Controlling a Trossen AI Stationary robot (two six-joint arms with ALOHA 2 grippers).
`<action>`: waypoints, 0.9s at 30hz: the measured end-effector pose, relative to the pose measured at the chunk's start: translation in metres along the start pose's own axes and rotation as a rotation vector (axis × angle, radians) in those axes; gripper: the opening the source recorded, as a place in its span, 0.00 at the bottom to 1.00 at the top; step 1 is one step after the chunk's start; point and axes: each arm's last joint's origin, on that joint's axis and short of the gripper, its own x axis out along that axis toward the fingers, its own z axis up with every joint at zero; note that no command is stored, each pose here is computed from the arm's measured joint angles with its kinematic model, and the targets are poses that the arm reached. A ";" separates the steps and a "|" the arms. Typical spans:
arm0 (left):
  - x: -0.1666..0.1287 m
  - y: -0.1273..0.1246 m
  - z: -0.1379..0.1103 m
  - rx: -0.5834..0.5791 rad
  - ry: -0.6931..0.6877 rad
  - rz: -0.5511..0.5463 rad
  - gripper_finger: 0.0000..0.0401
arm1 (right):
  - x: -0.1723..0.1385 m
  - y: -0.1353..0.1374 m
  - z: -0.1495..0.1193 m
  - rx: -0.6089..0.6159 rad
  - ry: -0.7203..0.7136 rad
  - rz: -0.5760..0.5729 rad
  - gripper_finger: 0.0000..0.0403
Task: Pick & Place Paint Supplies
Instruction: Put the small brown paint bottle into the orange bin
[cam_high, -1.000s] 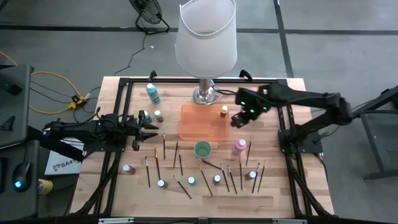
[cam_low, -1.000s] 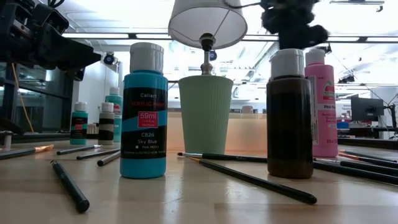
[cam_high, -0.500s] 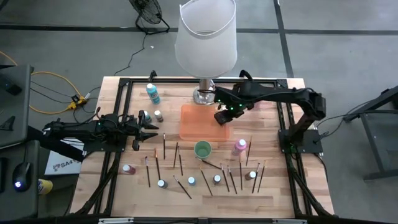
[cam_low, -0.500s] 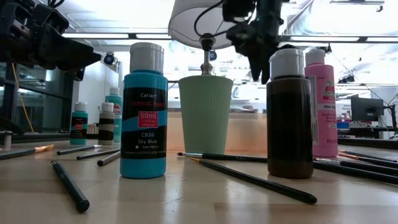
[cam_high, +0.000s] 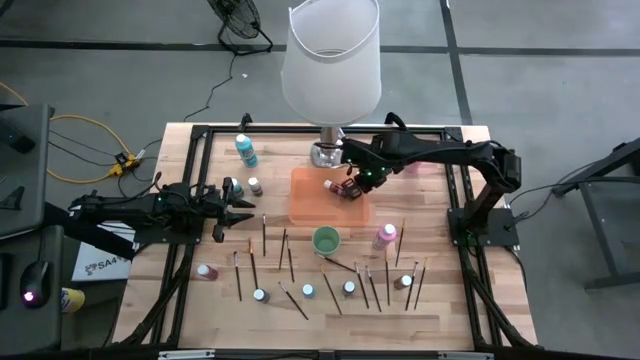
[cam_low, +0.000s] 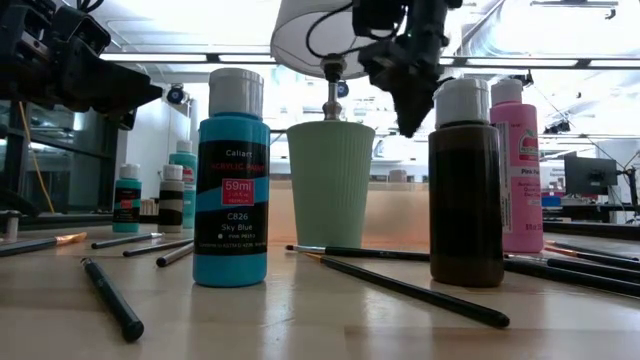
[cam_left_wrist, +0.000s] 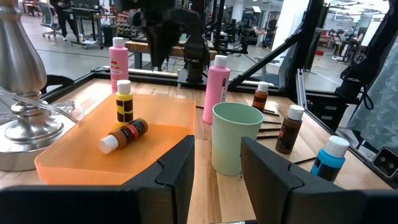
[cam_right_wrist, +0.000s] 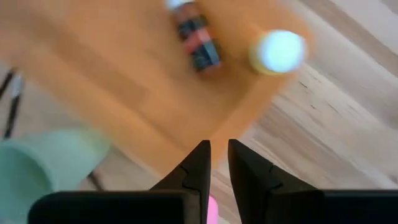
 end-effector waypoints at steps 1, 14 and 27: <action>0.000 0.000 0.000 0.000 0.000 0.000 0.31 | 0.001 0.003 0.002 -0.034 -0.009 0.031 0.14; 0.000 0.000 0.000 0.000 0.000 0.000 0.31 | 0.042 0.033 0.030 -0.434 -0.214 0.110 0.46; 0.000 0.000 0.000 0.000 0.000 0.000 0.31 | 0.090 0.033 0.030 -0.404 -0.167 -0.094 0.56</action>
